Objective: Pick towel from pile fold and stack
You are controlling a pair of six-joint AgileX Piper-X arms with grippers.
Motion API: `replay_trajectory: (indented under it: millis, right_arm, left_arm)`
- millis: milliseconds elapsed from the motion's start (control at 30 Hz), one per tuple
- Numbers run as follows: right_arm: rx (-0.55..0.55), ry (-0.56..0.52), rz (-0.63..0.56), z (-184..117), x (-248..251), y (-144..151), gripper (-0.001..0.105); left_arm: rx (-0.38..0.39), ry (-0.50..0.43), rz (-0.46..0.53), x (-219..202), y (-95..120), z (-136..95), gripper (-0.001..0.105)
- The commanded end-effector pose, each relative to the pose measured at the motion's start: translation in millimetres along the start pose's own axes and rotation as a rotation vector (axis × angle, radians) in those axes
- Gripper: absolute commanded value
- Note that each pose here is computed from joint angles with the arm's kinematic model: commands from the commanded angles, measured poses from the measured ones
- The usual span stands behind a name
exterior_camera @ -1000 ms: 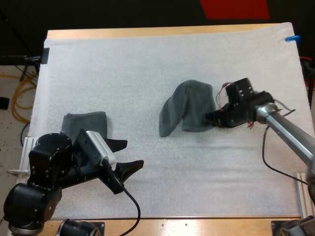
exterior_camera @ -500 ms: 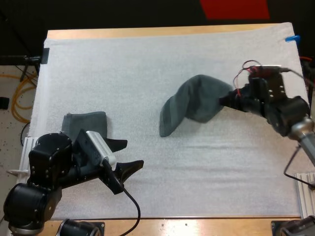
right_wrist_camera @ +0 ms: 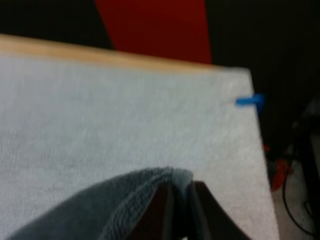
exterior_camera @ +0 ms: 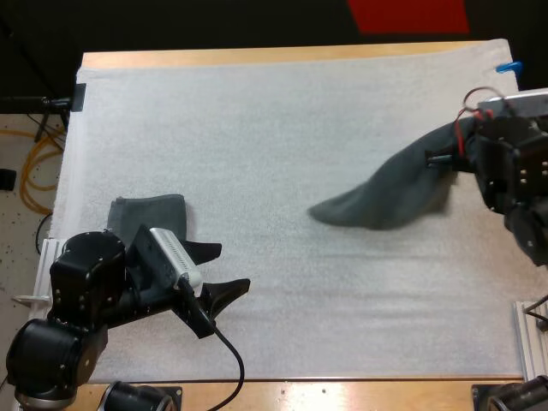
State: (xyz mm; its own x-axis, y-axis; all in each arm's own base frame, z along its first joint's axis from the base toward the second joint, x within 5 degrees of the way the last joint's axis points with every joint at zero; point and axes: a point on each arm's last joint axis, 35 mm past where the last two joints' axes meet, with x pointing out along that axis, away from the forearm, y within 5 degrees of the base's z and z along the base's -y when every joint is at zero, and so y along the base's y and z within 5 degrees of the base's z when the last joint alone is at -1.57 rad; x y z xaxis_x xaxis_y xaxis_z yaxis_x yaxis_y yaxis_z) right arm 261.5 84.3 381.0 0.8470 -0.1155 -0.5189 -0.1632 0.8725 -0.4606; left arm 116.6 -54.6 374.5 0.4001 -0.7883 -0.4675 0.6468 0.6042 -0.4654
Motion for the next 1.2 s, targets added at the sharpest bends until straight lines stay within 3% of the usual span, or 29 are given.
replay_trajectory:
  millis: [0,133,233,300,567,700,867,933,1100,1167]
  right_arm:
    - [-0.006,-0.022,-0.013,5.7,-7.7,-5.5,0.000]
    - [0.049,-0.022,0.138,5.3,-5.5,7.4,0.000]
    - [0.098,0.012,0.324,0.8,4.2,36.5,0.000]
    - [0.096,0.045,0.463,-2.3,13.1,66.9,0.000]
    - [-0.031,0.097,0.822,-8.4,38.6,195.1,0.000]
    - [0.021,0.154,1.020,-17.5,44.1,242.4,0.000]
    - [0.042,0.202,1.126,-21.1,48.0,261.3,0.001]
    - [0.037,0.191,1.146,-19.4,47.3,261.4,0.008]
    - [0.031,0.131,1.210,-0.7,40.7,259.0,0.058]
    - [0.035,0.112,1.213,8.2,37.9,257.0,0.068]
  left_arm:
    - [0.019,-0.015,-0.012,-1.7,-2.6,1.6,0.067]
    - [0.029,-0.026,-0.013,-1.7,-2.8,3.1,0.067]
    - [0.029,-0.027,-0.013,-1.7,-2.8,3.1,0.067]
    - [0.029,-0.027,-0.013,-1.7,-2.8,3.1,0.067]
    - [0.029,-0.027,-0.013,-1.7,-2.8,3.1,0.067]
    - [0.029,-0.027,-0.013,-1.7,-2.8,3.1,0.067]
    - [0.029,-0.027,-0.013,-1.7,-2.8,3.1,0.067]
    - [0.029,-0.027,-0.013,-1.7,-2.8,3.1,0.067]
    - [0.032,-0.027,-0.013,-1.7,-2.8,3.1,0.067]
    - [0.032,-0.027,-0.013,-1.7,-2.8,3.1,0.067]
